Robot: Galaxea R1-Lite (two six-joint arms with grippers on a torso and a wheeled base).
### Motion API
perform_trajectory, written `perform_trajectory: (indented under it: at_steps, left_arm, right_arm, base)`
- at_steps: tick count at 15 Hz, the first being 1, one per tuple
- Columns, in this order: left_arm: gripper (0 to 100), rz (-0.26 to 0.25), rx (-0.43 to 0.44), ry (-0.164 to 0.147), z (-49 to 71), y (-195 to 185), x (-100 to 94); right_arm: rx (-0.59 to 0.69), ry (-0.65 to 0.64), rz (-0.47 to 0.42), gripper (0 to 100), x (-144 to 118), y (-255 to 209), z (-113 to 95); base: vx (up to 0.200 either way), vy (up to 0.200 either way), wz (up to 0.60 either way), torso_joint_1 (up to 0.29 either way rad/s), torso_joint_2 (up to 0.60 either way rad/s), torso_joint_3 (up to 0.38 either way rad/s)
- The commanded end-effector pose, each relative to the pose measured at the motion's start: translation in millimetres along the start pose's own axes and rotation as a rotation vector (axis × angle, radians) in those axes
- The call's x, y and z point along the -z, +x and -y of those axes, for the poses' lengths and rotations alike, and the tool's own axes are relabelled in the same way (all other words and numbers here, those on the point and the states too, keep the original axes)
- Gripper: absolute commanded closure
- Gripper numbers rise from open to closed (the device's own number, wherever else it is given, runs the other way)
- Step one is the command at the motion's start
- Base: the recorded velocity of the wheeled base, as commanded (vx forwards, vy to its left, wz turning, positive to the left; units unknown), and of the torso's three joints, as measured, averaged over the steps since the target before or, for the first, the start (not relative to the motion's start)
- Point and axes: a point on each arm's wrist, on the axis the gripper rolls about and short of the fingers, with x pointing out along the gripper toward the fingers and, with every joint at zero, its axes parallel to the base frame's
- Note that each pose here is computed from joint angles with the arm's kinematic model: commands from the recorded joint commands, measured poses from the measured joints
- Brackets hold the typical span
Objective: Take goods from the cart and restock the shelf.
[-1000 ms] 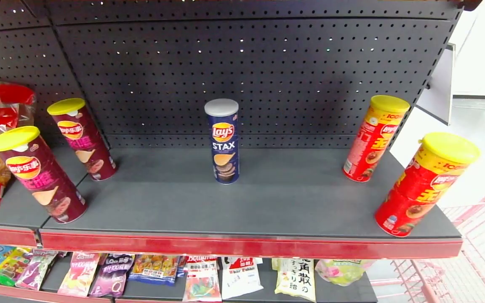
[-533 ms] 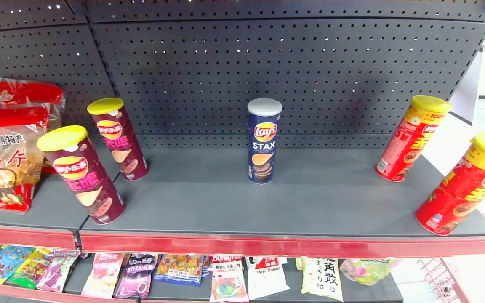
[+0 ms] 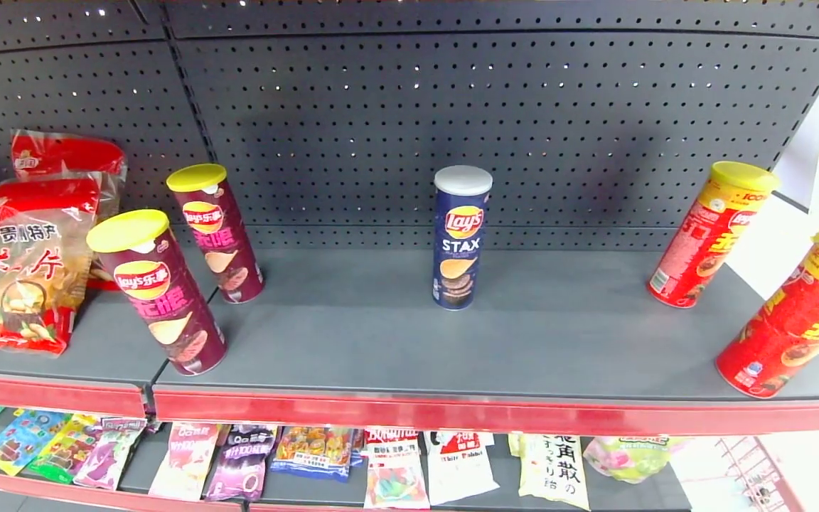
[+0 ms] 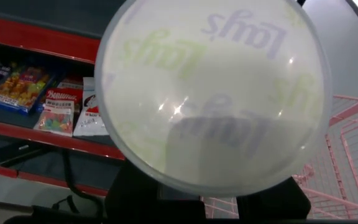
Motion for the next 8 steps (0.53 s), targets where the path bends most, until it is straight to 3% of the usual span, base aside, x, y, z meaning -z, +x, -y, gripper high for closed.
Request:
perform_trajectory:
  at_steps: [1,5,8]
  left_arm:
    - [0,-0.008,0.028,0.03,0.6,0,-0.6]
    - [0,0.0,0.057,0.044,1.1,1,-0.9]
    - [0,-0.001,0.054,0.023,1.1,1,-1.1]
  right_arm:
    - [-0.001,0.003,0.005,100,8,6,-3]
    - [0.005,0.009,0.038,100,25,28,-10]
    - [-0.006,0.008,0.026,100,29,30,-11]
  base:
    - [0.0,0.0,0.0,0.0,0.0,0.0]
    - [0.0,0.0,0.0,0.0,0.0,0.0]
    - [0.0,0.0,0.0,0.0,0.0,0.0]
